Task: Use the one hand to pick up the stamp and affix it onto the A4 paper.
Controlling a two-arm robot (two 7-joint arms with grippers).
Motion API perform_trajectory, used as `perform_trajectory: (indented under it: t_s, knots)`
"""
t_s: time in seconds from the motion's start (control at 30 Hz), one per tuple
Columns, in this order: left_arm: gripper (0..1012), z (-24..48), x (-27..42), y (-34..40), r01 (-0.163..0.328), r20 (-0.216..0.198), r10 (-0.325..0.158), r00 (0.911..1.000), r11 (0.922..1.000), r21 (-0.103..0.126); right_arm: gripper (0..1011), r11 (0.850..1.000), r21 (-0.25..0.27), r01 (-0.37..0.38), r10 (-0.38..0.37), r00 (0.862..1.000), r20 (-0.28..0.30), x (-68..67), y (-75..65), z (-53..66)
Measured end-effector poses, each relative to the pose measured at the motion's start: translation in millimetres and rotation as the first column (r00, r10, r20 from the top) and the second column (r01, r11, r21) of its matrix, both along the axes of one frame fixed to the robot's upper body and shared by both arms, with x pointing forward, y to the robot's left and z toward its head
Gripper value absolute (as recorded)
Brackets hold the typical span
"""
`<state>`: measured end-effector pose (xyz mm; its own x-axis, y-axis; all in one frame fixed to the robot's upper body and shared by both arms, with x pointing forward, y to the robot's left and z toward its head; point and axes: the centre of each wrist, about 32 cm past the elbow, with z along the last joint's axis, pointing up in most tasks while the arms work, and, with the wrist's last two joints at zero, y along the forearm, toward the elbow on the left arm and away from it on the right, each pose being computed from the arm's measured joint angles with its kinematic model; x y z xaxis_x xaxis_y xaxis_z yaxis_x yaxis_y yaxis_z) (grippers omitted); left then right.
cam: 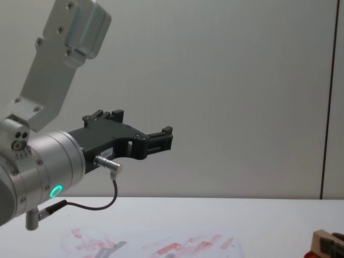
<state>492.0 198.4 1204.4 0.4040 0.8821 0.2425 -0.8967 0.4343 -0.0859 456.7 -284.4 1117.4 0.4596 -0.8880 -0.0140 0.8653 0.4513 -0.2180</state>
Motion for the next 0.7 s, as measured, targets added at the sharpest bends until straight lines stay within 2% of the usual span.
perform_trajectory:
  t_s: [0.13, 0.43, 0.7]
  knots:
    - [1002, 0.0, 0.0, 0.0, 0.0, 0.0, 0.0, 1.0, 1.0, 0.0, 220, 1.0, 0.0, -0.013, 0.013, 1.0, 0.012, 0.1, 1.2, 1.3]
    - [1003, 0.0, 0.0, 0.0, 0.0, 0.0, 0.0, 1.0, 1.0, 0.0, 220, 0.995, 0.011, -0.095, 0.095, 0.995, 0.042, 2.1, 10.5, 7.5]
    - [1002, 0.0, 0.0, 0.0, 0.0, 0.0, 0.0, 1.0, 1.0, 0.0, 220, 0.979, 0.021, -0.204, 0.203, 0.977, 0.059, 5.4, 28.5, 12.8]
